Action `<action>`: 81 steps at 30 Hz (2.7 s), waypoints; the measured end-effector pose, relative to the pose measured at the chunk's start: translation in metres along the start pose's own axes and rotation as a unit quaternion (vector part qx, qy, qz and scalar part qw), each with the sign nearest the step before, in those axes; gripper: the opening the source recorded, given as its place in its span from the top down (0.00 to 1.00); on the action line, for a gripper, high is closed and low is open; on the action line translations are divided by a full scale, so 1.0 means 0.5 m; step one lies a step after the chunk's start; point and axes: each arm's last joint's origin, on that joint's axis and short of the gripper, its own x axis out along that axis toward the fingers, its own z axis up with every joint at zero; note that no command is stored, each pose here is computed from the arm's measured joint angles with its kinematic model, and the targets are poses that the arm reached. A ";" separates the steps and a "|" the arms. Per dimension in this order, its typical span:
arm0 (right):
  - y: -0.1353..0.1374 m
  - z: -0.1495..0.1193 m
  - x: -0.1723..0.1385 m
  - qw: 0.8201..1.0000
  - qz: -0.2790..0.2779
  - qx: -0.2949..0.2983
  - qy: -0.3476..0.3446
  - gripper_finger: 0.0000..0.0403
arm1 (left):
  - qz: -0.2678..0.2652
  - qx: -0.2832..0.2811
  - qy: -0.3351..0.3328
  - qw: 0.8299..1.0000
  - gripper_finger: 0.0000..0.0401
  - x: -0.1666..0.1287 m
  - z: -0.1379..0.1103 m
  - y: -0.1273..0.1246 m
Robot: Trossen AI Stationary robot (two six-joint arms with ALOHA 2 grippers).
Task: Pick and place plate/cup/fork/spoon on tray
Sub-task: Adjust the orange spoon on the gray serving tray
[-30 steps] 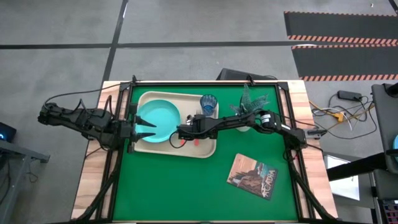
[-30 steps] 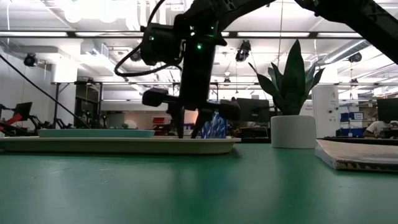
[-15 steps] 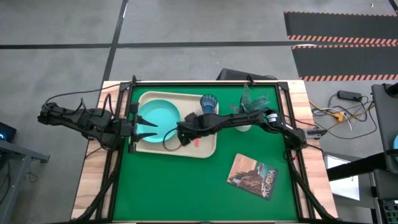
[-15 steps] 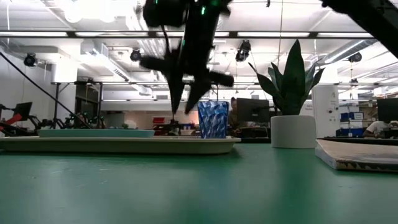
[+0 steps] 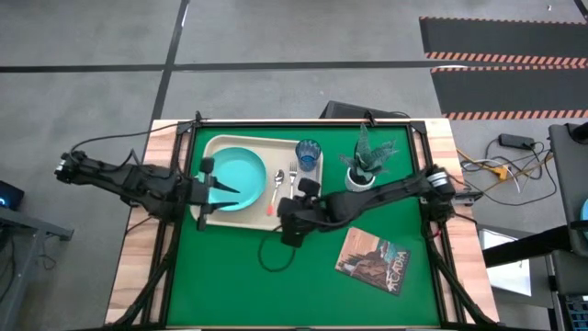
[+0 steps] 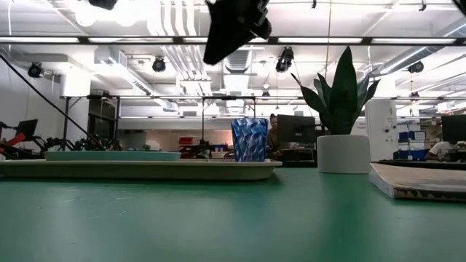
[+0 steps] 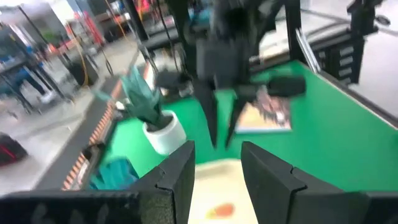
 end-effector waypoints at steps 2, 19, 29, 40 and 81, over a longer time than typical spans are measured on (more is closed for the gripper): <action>-0.005 -0.012 -0.011 0.999 0.010 -0.019 -0.031 0.87 | -0.006 -0.008 0.015 1.000 0.71 0.002 -0.011 -0.004; -0.099 -0.213 -0.064 0.966 0.090 -0.075 -0.229 0.89 | -0.048 -0.051 0.020 0.997 0.71 -0.019 -0.098 -0.027; -0.146 -0.320 -0.079 0.950 0.099 -0.040 -0.294 0.89 | -0.006 -0.093 0.028 0.995 0.71 -0.017 -0.112 -0.026; -0.172 -0.360 -0.109 0.928 0.127 -0.066 -0.345 0.89 | 0.037 -0.096 0.084 0.991 0.71 0.094 -0.104 -0.047; -0.197 -0.363 -0.172 0.899 0.196 -0.053 -0.388 0.89 | 0.083 -0.117 0.428 0.892 1.00 0.342 -0.240 -0.107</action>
